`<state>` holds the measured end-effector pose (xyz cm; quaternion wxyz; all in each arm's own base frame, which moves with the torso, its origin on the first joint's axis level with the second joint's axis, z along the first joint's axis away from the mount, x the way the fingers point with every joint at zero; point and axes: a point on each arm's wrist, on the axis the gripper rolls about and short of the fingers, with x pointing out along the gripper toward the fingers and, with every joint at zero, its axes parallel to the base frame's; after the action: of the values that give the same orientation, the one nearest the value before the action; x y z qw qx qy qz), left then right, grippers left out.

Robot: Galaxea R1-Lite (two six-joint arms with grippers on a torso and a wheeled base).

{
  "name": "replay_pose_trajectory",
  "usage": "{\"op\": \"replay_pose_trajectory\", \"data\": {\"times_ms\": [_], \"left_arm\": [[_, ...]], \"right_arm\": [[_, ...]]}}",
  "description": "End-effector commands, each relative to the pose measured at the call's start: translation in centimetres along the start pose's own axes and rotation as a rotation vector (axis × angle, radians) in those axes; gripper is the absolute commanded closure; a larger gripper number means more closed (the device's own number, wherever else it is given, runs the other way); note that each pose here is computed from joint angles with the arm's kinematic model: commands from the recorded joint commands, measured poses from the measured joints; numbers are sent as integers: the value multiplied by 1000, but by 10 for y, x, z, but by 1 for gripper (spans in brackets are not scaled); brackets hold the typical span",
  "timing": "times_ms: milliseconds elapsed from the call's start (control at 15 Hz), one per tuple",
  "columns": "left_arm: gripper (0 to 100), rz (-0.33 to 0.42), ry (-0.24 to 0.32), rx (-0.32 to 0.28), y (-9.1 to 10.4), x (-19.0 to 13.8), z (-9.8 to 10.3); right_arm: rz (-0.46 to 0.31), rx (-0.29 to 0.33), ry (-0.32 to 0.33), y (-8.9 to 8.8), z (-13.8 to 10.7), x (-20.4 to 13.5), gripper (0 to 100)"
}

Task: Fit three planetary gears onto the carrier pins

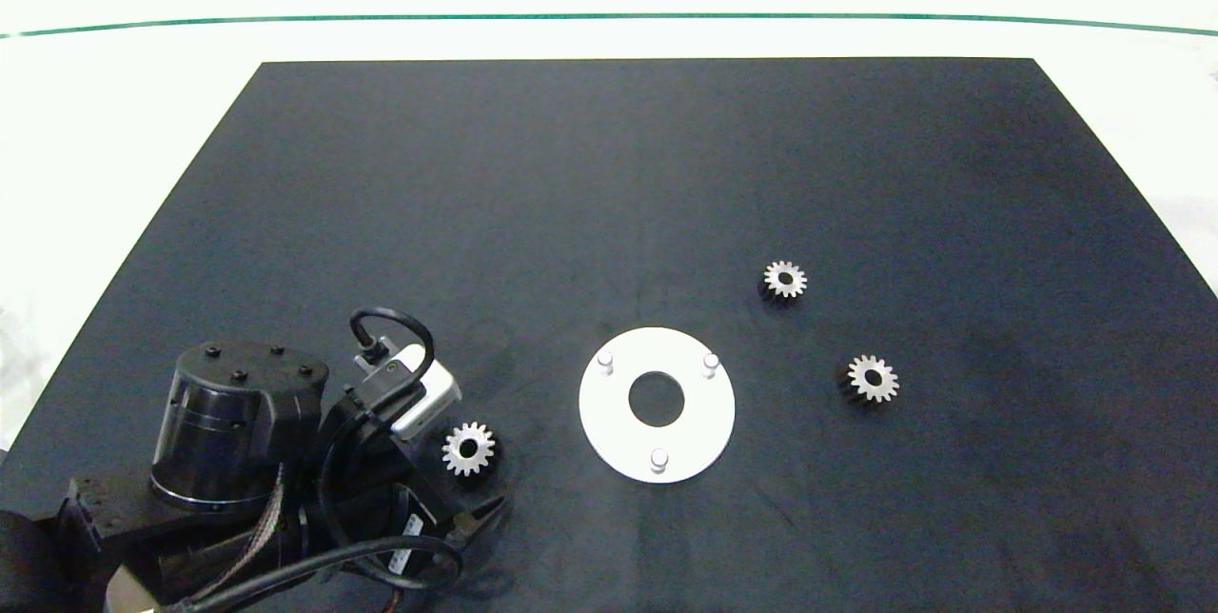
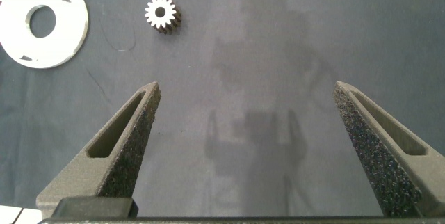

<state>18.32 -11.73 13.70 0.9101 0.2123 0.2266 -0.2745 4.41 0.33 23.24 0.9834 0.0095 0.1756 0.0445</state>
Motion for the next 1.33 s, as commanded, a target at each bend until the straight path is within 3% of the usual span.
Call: {"op": "replay_pose_trajectory", "data": {"times_ms": [67,200,1333], "left_arm": [[0,-5,4,5,-1,3,1],[1,0,4,5,-2,6,1],[35,24,1,6,-3,12,1]], "right_arm": [[1,2,2,0,-1,0,0],[1,2,2,0,-1,0,0],[1,2,2,0,-1,0,0]]}}
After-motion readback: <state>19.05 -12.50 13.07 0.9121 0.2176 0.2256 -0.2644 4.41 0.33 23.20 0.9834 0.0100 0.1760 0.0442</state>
